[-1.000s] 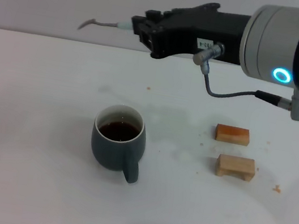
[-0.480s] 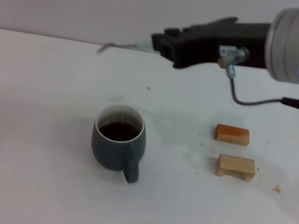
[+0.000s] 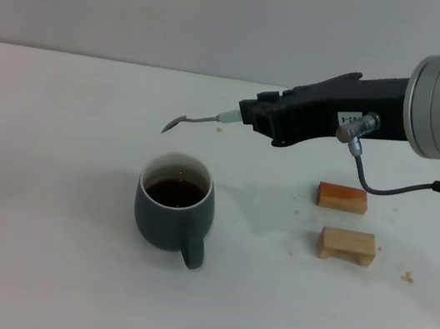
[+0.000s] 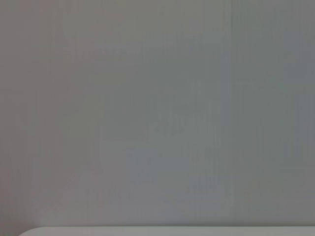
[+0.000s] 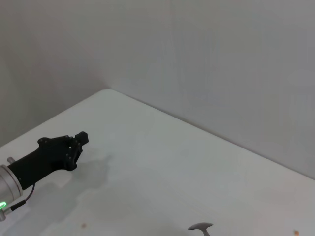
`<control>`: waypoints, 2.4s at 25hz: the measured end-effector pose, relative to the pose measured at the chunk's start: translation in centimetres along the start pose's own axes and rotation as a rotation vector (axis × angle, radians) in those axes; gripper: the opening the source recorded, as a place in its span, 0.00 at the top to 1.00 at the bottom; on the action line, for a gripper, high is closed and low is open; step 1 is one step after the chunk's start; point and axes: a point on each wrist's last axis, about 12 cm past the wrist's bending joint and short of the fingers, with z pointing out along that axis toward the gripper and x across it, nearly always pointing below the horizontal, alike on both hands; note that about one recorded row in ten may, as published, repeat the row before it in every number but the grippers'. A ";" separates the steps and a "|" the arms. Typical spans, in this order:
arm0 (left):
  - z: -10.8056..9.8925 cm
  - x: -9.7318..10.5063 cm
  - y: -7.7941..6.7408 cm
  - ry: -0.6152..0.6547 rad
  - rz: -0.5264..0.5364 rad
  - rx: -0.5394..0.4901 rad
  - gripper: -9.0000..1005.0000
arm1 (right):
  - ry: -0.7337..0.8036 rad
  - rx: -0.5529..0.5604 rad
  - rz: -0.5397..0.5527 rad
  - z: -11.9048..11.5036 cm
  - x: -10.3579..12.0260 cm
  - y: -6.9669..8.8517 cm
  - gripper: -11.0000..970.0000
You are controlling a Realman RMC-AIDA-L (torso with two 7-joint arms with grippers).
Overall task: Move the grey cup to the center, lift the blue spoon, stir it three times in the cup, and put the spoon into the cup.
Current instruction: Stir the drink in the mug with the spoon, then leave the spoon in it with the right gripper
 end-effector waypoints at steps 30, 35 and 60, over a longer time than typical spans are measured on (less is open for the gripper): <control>0.3 -0.3 -0.2 -0.012 -0.001 0.007 0.99 | 0.091 -0.025 0.089 1.5 2.4 -2.4 0.83; 0.4 -0.4 -0.3 -0.014 0.000 0.008 0.99 | 0.095 -0.044 0.116 2.1 3.2 -3.0 0.83; 0.2 -0.2 -0.3 -0.010 -0.003 0.006 0.99 | 0.118 -0.061 0.115 3.7 2.5 -3.6 0.83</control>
